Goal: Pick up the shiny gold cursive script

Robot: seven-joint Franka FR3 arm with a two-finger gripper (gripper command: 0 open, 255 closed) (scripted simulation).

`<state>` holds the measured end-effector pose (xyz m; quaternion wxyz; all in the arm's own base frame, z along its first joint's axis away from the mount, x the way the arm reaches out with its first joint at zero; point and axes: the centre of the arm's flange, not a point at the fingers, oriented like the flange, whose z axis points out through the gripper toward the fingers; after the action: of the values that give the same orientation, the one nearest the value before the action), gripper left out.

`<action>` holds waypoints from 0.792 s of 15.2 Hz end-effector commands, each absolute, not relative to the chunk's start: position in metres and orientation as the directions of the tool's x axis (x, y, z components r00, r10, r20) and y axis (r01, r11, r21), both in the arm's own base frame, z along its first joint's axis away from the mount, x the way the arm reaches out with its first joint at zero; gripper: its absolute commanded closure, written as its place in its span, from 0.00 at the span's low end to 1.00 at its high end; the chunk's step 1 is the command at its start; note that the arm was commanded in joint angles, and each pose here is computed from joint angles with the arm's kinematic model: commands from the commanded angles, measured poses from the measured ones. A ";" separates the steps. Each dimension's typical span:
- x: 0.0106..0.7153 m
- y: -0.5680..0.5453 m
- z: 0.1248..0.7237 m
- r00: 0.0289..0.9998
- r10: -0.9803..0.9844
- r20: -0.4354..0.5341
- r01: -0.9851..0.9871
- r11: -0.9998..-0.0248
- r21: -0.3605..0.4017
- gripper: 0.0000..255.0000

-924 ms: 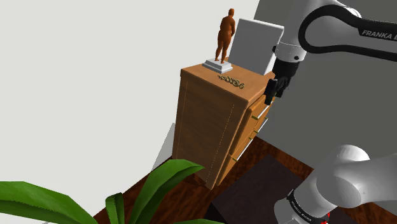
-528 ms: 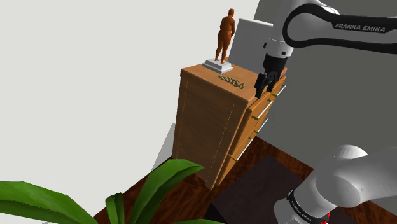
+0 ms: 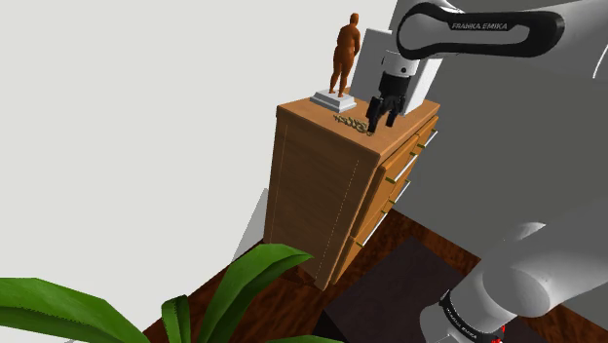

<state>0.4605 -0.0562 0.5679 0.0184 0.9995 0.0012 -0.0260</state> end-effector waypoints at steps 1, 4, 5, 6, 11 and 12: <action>0.486 -0.065 0.565 0.999 -0.006 -0.046 -0.005 -1.000 0.028 0.00; 0.522 -0.080 0.563 0.999 -0.018 -0.037 -0.017 -1.000 0.015 0.00; 0.534 -0.085 0.562 0.999 -0.021 -0.035 -0.021 -1.000 0.010 0.00; 0.547 -0.090 0.561 0.999 -0.025 -0.032 -0.025 -1.000 0.006 0.00; 0.606 -0.116 0.559 0.999 -0.044 -0.019 -0.045 -0.999 -0.017 0.00; 0.608 -0.116 0.559 0.999 -0.045 -0.019 -0.045 -0.999 -0.018 0.00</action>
<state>0.6024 -0.1151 0.5581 -0.0078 0.9997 -0.0217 -0.0103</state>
